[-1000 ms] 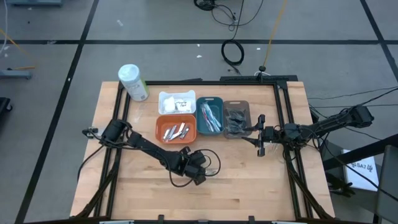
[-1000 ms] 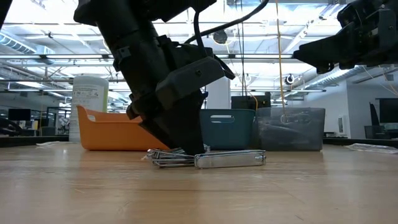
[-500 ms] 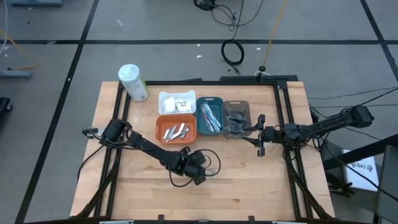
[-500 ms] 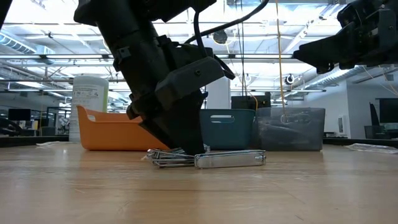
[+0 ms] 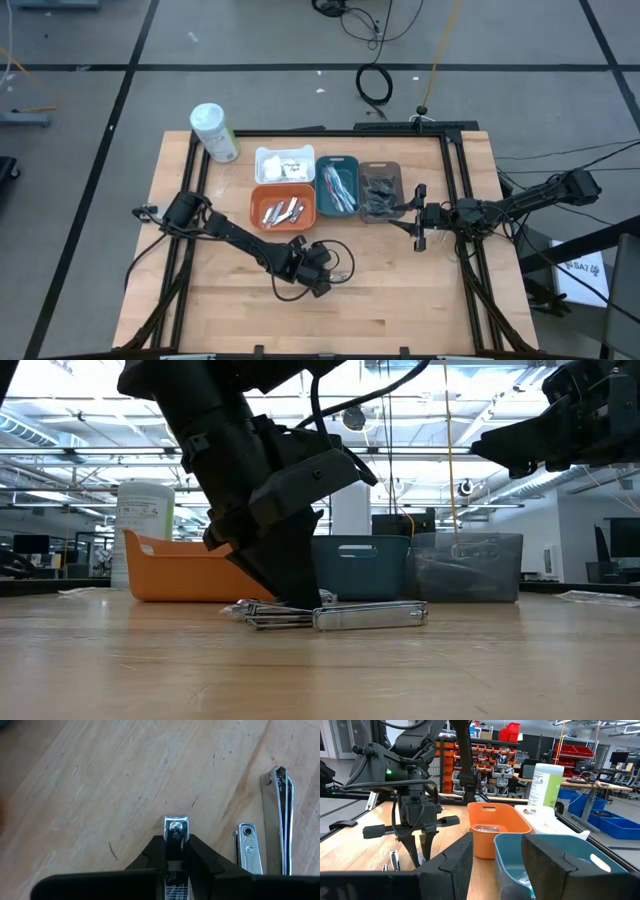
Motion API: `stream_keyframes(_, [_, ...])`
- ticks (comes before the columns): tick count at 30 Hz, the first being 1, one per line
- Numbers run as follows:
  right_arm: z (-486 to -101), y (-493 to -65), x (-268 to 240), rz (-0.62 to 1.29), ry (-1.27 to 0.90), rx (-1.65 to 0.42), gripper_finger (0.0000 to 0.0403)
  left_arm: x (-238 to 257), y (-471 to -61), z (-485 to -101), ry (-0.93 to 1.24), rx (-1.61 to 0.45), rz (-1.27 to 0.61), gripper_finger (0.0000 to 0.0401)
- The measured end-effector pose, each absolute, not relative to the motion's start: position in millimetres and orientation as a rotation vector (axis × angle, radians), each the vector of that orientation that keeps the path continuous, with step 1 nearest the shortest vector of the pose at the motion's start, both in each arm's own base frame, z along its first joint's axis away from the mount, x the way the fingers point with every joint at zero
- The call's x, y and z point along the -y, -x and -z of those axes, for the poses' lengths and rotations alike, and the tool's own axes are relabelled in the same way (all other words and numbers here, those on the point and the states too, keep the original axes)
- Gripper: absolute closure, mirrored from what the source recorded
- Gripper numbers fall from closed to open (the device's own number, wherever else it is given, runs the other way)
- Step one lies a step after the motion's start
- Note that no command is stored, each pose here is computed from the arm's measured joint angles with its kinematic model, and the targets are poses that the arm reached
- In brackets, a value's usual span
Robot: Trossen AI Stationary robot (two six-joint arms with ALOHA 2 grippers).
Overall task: Pick & Place Travel size toiletries
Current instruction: Put the nail cutter into the orange bin
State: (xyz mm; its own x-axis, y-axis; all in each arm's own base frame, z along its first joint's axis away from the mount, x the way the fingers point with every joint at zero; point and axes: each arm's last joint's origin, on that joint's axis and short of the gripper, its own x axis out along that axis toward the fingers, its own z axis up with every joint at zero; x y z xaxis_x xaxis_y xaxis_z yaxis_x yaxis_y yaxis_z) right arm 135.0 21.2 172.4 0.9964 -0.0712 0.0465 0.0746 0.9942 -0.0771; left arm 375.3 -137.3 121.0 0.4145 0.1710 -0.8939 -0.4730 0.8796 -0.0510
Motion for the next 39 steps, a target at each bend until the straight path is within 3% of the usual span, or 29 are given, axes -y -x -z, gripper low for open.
stream_keyframes(7, [-172,-135,-21,0.073,0.079,0.044,0.0248,137,-375,-121,0.316,-1.072,-0.412,0.0348])
stream_keyframes(12, [-172,-135,-21,0.073,0.079,0.044,0.0248,137,-375,-121,0.316,-1.072,-0.411,0.0363])
stream_keyframes(22, [-172,-135,-21,0.073,0.079,0.044,0.0248,137,-373,-131,0.265,-1.078,-0.356,0.0354])
stream_keyframes(31, [-172,-135,-21,0.073,0.078,0.045,0.0248,141,-352,-219,0.146,-0.836,-0.285,0.0361])
stream_keyframes(39, [-172,-135,-21,0.073,0.079,0.043,0.0248,166,-300,-292,-0.012,-0.621,-0.233,0.0363])
